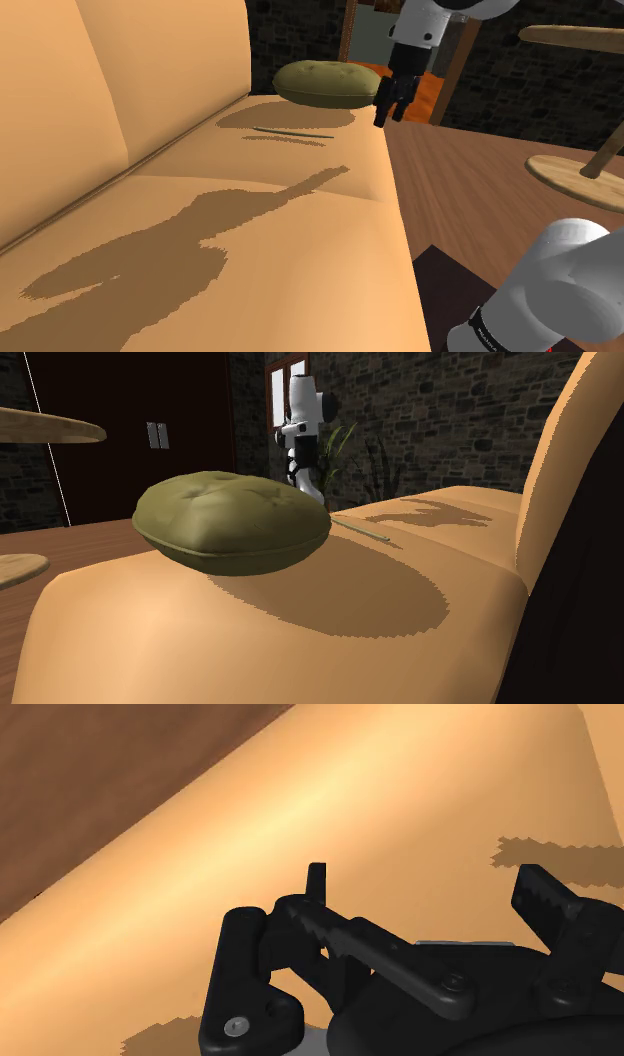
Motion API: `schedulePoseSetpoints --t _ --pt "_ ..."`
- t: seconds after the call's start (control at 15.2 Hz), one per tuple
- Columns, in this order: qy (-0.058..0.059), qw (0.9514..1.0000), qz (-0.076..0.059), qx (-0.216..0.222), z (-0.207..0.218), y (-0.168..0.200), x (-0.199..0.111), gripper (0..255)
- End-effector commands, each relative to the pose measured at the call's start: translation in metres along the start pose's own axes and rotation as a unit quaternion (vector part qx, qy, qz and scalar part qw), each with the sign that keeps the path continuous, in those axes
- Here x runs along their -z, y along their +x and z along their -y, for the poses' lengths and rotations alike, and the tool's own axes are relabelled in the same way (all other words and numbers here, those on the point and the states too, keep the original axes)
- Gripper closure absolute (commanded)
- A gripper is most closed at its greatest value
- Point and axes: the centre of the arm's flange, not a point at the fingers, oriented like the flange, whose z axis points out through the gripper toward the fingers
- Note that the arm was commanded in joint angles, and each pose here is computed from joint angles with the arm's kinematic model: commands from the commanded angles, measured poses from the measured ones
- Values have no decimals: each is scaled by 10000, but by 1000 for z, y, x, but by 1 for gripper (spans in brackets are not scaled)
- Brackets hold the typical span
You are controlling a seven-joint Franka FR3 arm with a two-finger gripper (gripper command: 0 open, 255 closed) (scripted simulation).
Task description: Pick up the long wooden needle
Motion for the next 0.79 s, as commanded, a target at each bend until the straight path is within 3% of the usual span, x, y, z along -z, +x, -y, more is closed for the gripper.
schedulePoseSetpoints --t 0.0,0.33,0.73 --pt "-66 9996 72 256 3 27 -6 0" --pt "-227 9956 241 872 24 95 -18 0" --pt "-419 9852 442 1605 58 172 -36 0"
